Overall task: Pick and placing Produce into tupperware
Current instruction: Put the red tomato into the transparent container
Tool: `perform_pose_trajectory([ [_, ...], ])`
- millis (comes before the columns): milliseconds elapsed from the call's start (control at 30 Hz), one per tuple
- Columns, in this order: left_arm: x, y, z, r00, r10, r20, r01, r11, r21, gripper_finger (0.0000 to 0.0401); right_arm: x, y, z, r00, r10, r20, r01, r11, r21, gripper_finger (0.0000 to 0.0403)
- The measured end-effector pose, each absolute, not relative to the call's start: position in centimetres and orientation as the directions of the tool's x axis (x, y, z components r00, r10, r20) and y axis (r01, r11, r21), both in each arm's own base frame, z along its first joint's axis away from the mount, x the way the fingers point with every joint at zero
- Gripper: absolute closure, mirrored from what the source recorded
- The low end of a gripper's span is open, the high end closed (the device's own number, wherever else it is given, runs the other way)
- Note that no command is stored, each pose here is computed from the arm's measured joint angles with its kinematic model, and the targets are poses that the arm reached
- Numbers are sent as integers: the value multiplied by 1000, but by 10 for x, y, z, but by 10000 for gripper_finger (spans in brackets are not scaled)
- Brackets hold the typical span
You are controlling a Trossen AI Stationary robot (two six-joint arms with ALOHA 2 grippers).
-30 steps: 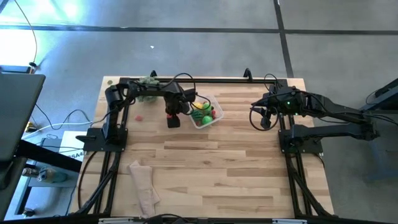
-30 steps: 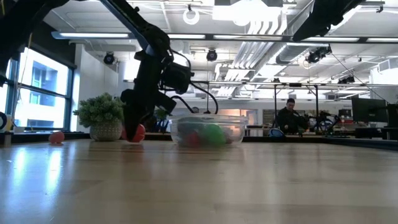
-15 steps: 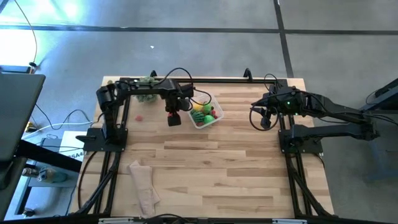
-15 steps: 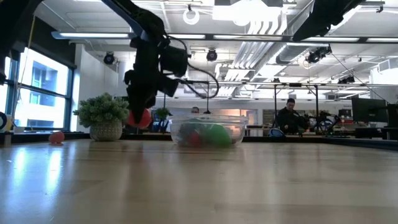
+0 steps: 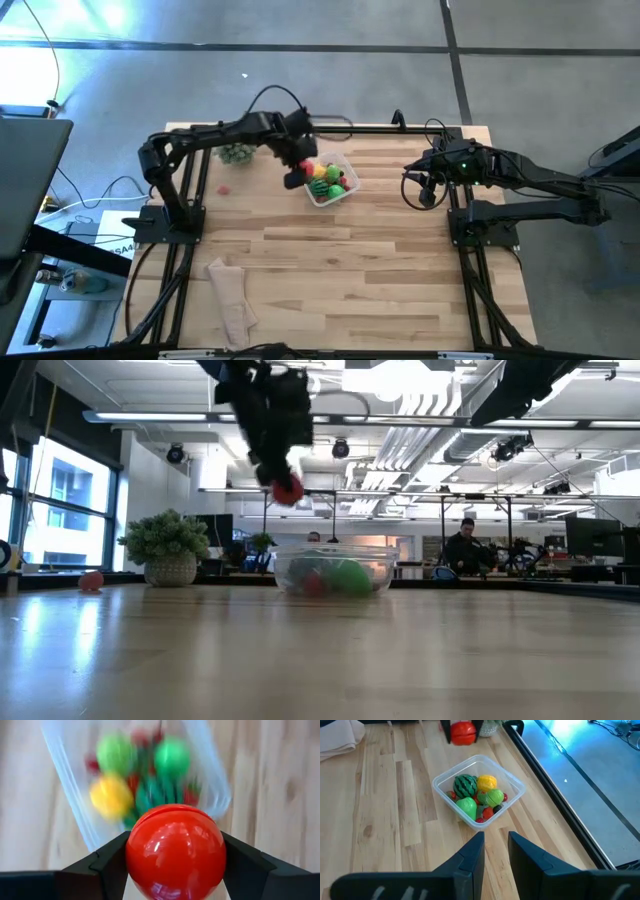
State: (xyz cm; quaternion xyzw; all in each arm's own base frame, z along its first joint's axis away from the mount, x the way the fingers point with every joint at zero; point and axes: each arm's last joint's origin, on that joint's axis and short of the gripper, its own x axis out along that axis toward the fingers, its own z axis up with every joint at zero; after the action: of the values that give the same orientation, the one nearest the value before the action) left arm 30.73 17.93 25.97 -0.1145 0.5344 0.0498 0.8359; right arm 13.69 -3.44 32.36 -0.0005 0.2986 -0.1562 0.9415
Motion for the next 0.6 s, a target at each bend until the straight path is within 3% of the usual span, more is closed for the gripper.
perform_pose_trajectory([
  [300, 336, 194, 308, 735, 54, -676, -95, 995, -23, 139, 137, -34, 324, 773, -295, -562, 294, 951, -95, 327],
  [433, 342, 196, 305, 752, 48, -657, -83, 996, -22, 161, 137, -34, 324, 773, -295, -562, 294, 951, -94, 327],
  [600, 358, 203, 270, 705, 21, -709, -85, 995, -56, 160, 137, -34, 324, 773, -295, -562, 294, 951, -94, 327],
])
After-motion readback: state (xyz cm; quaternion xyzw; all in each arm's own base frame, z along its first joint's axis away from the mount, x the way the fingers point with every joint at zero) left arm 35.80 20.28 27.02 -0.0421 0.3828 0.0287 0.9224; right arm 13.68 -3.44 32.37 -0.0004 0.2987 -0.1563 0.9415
